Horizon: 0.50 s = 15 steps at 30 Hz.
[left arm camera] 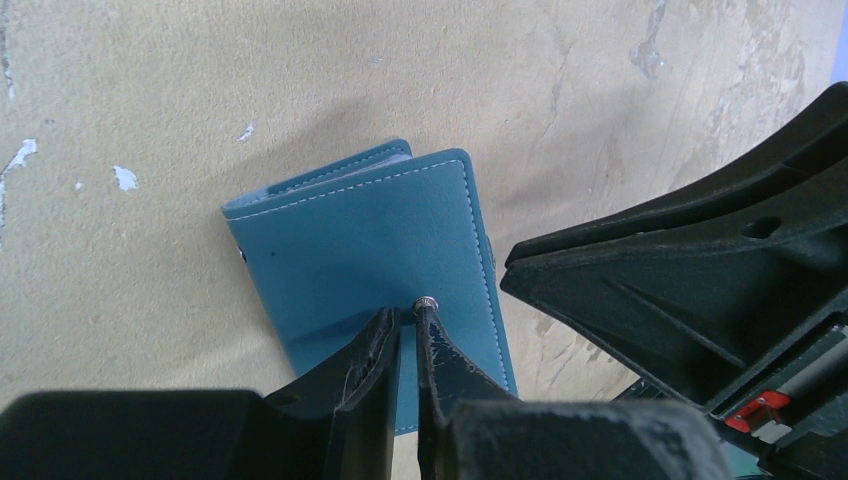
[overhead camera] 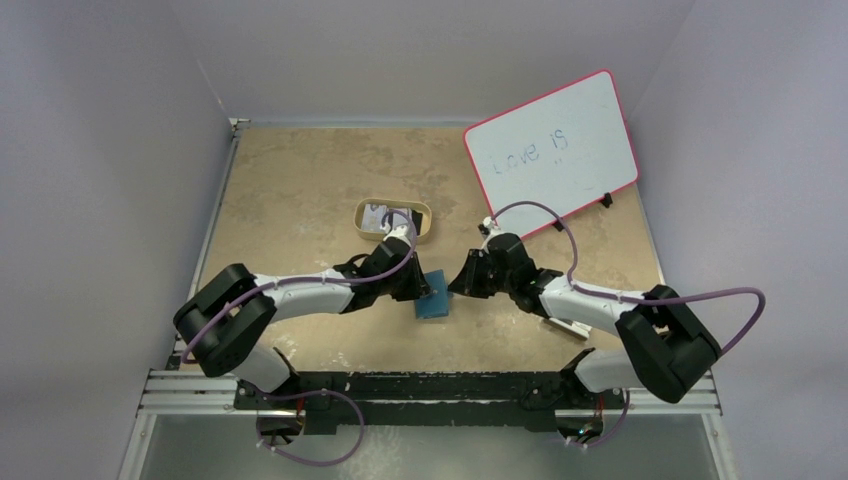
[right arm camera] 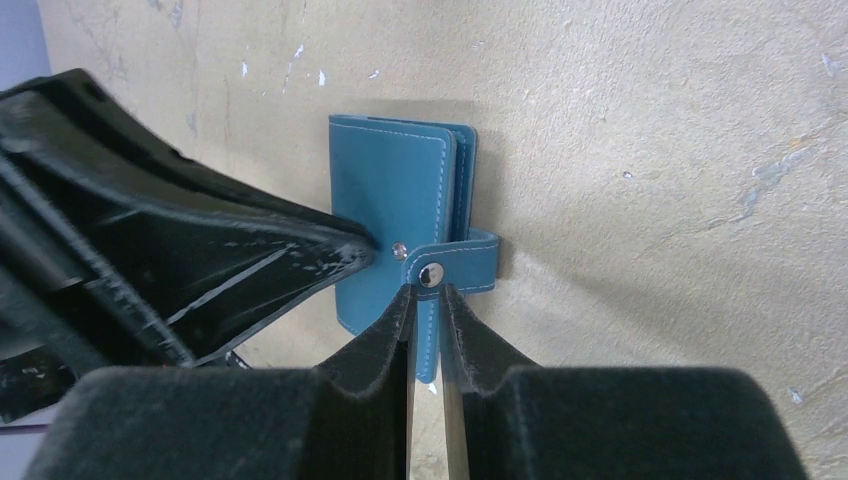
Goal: Put the credit cards into the card holder
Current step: Close the card holder at the center of the board.
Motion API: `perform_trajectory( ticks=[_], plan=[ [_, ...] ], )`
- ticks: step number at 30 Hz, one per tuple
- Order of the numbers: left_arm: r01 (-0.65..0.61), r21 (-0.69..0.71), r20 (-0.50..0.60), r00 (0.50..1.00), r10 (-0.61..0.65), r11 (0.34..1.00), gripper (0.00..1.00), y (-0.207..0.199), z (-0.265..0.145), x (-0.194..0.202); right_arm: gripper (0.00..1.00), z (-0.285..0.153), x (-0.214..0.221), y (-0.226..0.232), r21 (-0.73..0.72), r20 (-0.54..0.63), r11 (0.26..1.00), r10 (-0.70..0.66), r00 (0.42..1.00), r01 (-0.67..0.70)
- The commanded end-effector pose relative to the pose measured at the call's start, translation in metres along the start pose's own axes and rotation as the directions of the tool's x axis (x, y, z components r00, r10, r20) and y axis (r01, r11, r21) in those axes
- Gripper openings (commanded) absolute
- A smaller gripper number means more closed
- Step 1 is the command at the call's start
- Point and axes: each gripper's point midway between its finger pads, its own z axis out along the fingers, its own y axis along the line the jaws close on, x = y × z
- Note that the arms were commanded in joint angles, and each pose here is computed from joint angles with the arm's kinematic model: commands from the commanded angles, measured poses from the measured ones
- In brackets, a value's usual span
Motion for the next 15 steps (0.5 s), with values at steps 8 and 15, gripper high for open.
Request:
perform_trajectory(
  ticks=[8,15],
  plan=[
    [-0.069,-0.109,-0.033,0.997,0.066,0.992,0.08,0.017,0.014,0.009,0.15,0.0,-0.012,0.004,-0.025,0.042,1.0,-0.006,0.999,0.007],
    [-0.055,-0.104,-0.025,0.998,0.053,0.993,0.07,0.017,0.015,0.008,0.14,-0.002,-0.021,0.017,-0.058,0.05,0.998,-0.022,0.998,0.025]
  ],
)
